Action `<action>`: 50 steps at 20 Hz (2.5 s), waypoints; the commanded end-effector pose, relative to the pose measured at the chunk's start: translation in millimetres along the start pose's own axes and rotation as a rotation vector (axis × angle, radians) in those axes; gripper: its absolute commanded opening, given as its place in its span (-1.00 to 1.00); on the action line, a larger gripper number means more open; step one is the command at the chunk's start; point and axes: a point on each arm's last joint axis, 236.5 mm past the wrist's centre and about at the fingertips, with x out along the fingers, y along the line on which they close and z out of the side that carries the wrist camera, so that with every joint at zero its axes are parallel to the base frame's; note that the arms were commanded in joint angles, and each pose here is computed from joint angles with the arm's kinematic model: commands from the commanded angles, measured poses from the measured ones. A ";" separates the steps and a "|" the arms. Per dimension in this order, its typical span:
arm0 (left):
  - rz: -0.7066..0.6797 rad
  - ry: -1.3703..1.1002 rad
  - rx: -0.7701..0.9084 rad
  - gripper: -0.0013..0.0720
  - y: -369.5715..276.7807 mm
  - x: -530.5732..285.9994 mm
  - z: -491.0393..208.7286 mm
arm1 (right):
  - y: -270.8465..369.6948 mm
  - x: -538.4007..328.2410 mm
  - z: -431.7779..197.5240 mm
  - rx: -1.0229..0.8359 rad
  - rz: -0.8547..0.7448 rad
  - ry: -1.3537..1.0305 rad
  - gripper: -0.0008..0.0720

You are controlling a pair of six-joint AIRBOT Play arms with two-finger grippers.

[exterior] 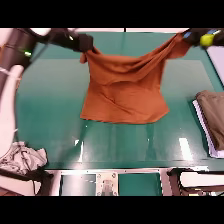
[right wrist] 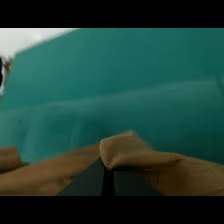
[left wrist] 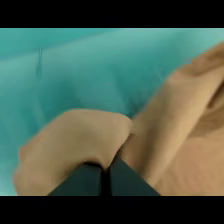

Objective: Fold the shirts.

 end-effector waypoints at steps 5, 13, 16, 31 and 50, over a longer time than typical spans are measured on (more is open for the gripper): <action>0.048 0.171 -0.088 -0.89 54.8 121.7 -78.0 | -70.9 108.7 -86.6 0.112 -0.026 0.255 -0.91; 0.104 0.215 -0.205 -0.89 103.2 130.2 -98.5 | -106.7 39.1 -105.3 0.222 -0.017 0.429 -0.93; 0.142 0.253 -0.286 -0.89 142.6 115.0 -109.2 | -113.0 14.2 -133.1 0.303 -0.046 0.442 -0.93; 0.131 0.340 -0.219 -0.89 154.7 103.5 -128.3 | -108.3 30.8 -359.8 0.564 -0.160 0.372 0.45; 0.017 1.065 -0.077 -0.89 2.9 -0.7 -298.4 | -199.6 55.2 -117.1 0.327 -0.129 0.163 -0.94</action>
